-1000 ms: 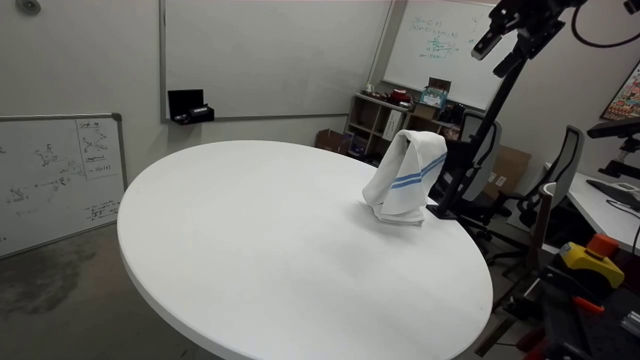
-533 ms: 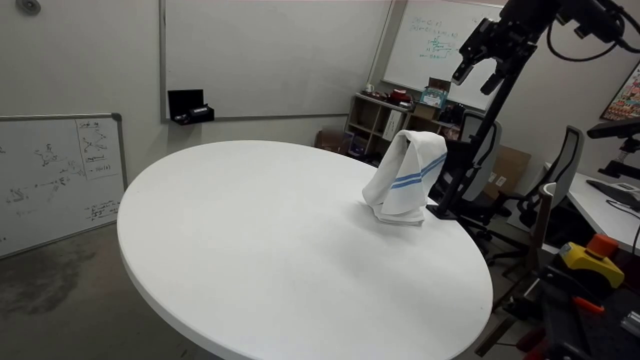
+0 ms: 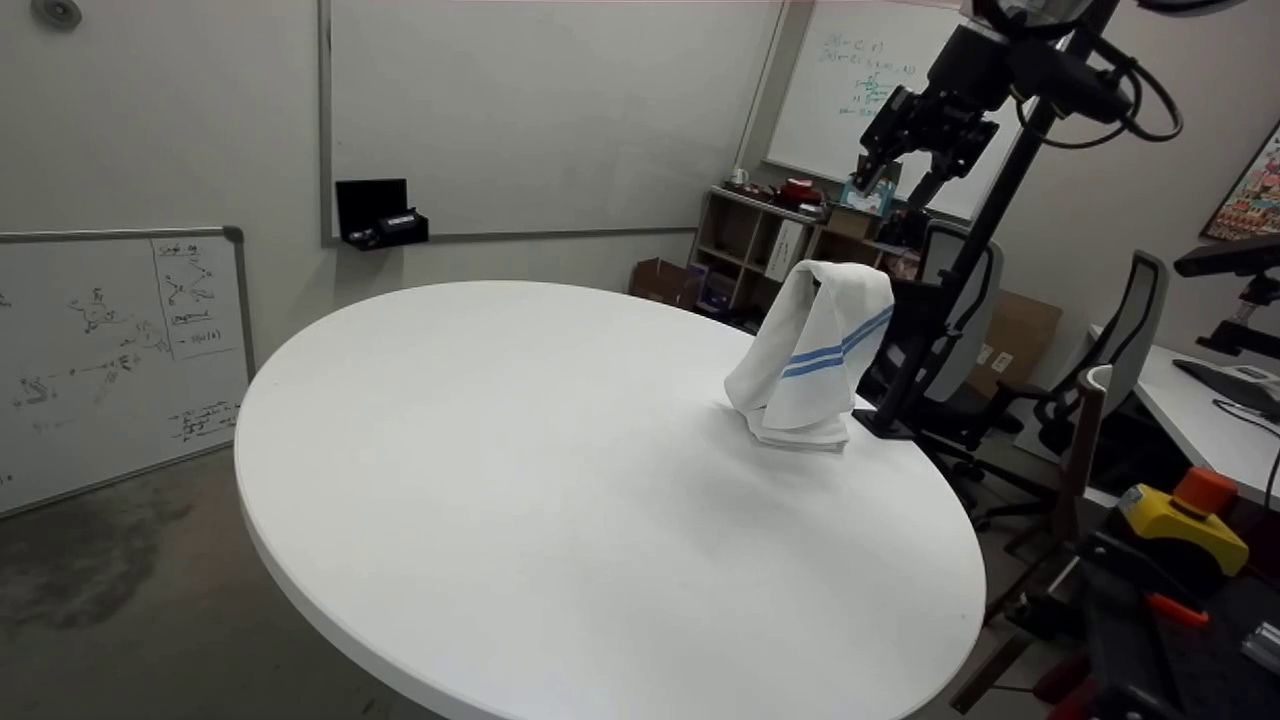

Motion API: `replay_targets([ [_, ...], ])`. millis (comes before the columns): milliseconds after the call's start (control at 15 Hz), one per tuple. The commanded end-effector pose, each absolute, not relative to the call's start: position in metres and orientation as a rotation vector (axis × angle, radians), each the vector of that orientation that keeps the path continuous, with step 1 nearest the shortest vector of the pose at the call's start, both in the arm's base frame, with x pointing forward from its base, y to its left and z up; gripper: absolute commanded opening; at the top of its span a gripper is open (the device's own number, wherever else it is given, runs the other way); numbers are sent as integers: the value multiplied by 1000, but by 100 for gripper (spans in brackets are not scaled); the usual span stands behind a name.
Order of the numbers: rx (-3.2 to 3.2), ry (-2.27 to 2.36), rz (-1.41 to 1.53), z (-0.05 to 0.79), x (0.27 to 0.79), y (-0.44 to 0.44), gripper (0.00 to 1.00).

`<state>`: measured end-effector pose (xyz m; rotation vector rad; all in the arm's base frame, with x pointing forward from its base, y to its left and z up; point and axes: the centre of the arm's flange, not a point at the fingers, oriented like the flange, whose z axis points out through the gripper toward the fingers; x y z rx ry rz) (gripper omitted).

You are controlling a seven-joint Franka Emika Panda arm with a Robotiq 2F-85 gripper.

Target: Take the white cloth from the black hanger and place it on the table

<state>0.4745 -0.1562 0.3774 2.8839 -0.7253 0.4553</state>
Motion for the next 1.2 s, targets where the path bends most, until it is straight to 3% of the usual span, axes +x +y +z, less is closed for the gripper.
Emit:
replay_targets([
  [0,2863,-730,429,357,503,-170,100],
  [1133,2892,-672,361,296,519,-172,100],
])
